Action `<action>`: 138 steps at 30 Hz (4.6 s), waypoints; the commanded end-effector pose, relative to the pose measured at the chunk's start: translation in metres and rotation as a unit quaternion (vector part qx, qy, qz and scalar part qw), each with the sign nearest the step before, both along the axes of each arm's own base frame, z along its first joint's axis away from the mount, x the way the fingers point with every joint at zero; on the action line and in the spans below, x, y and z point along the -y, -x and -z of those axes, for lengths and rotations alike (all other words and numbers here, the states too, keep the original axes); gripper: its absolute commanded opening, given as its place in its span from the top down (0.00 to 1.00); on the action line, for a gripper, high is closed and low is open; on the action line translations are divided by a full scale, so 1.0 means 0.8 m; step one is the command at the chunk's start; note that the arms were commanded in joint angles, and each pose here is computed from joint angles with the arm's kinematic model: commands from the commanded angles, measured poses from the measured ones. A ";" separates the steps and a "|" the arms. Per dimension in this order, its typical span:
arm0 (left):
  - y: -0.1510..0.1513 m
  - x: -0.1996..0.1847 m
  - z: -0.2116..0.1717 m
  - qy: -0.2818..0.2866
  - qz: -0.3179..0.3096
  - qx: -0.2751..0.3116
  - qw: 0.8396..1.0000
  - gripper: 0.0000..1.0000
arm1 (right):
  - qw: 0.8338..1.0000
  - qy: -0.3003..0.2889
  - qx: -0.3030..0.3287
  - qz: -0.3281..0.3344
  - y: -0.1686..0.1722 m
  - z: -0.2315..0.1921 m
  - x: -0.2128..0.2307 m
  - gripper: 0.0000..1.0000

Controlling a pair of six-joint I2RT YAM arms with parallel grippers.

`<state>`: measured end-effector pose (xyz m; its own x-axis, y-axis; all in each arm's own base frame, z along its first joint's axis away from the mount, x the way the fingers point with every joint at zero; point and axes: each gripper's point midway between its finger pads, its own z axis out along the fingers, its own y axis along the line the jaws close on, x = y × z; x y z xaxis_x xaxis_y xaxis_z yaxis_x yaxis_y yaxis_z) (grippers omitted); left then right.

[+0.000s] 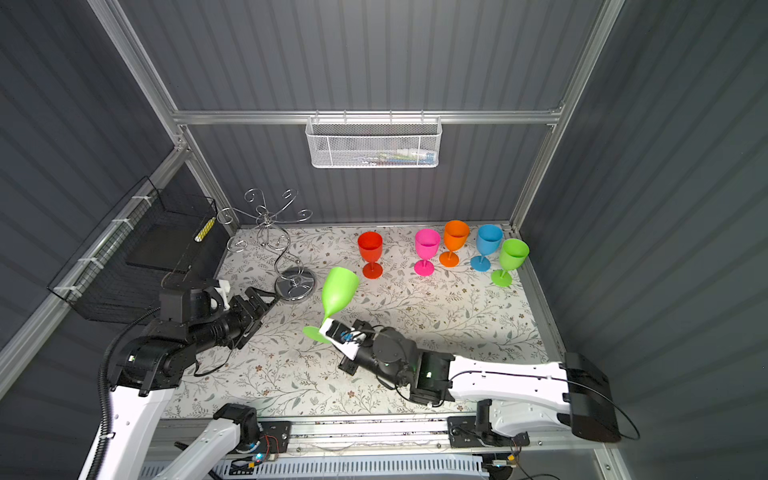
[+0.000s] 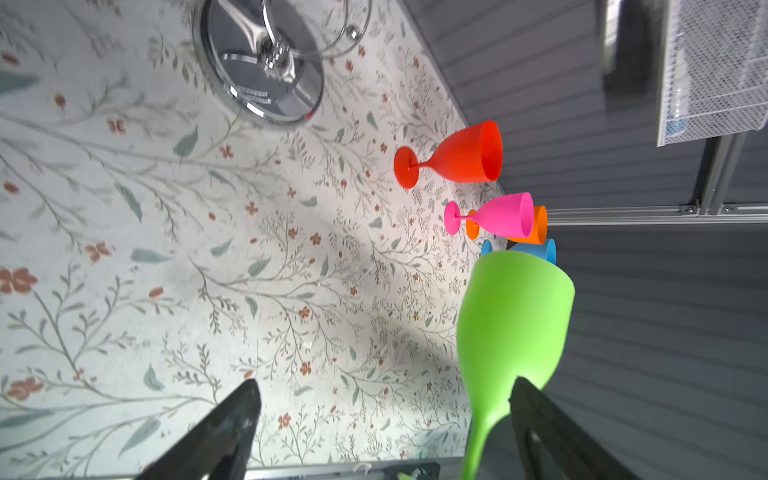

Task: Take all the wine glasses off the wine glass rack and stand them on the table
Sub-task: 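Swing the held green glass down toward the table near the left gripper, then carry the green glass toward the red glass while the left gripper moves aside, then set the green glass upright beside the red glass with the right gripper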

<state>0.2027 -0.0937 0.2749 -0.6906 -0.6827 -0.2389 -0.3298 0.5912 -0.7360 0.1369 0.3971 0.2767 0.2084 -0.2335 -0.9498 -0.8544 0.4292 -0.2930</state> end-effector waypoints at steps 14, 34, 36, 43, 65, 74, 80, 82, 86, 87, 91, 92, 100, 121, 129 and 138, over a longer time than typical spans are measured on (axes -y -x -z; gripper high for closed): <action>0.033 0.025 0.054 0.155 -0.066 -0.145 0.975 0.31 | 0.972 0.005 0.221 0.084 -0.017 0.016 -0.043 1.00; 0.020 0.038 0.088 0.196 -0.075 -0.167 0.963 0.58 | 0.966 0.023 0.248 0.073 -0.020 0.033 -0.087 1.00; 0.020 0.034 0.091 0.191 -0.085 -0.168 0.963 0.70 | 0.966 0.026 0.246 0.069 -0.019 0.035 -0.089 1.00; 0.020 0.035 0.106 0.192 -0.089 -0.177 0.961 1.00 | 0.966 0.035 0.245 0.079 -0.023 0.042 -0.085 1.00; -0.053 0.074 0.147 0.204 0.063 0.046 0.976 1.00 | 0.967 0.067 -0.236 0.066 -0.064 -0.045 0.091 0.32; -0.067 0.084 0.142 0.202 0.100 0.106 0.968 1.00 | 0.924 0.100 -0.350 0.112 -0.107 -0.048 0.073 0.38; -0.072 0.089 0.151 0.202 0.113 0.119 0.966 1.00 | 0.918 0.119 -0.364 0.102 -0.119 -0.036 0.045 0.41; -0.074 0.090 0.151 0.203 0.117 0.124 0.964 1.00 | 0.916 0.129 -0.365 0.103 -0.124 -0.027 0.038 0.42; -0.076 0.092 0.154 0.200 0.123 0.130 0.963 1.00 | 0.914 0.149 -0.361 0.107 -0.130 -0.017 0.027 0.44; -0.077 0.092 0.154 0.198 0.124 0.133 0.963 1.00 | 0.915 0.154 -0.358 0.106 -0.129 -0.016 0.023 0.45; -0.081 0.094 0.156 0.203 0.127 0.137 0.961 1.00 | 0.914 0.169 -0.354 0.104 -0.129 -0.007 0.010 0.55; -0.081 0.095 0.156 0.205 0.128 0.138 0.960 1.00 | 0.913 0.174 -0.355 0.106 -0.129 -0.004 0.008 0.60; -0.087 0.096 0.163 0.206 0.126 0.130 0.962 0.79 | 0.908 0.200 -0.345 0.127 -0.139 0.004 0.008 1.00; -0.058 0.073 0.172 0.077 0.142 0.086 0.983 0.00 | 0.851 0.230 -0.333 0.334 -0.291 0.072 0.148 1.00; -0.051 0.058 0.161 0.014 0.148 0.113 0.982 0.00 | 0.836 0.218 -0.355 0.357 -0.362 0.109 0.176 1.00; -0.052 0.041 0.164 -0.040 0.137 0.103 0.984 0.00 | 0.831 0.224 -0.369 0.351 -0.400 0.130 0.176 1.00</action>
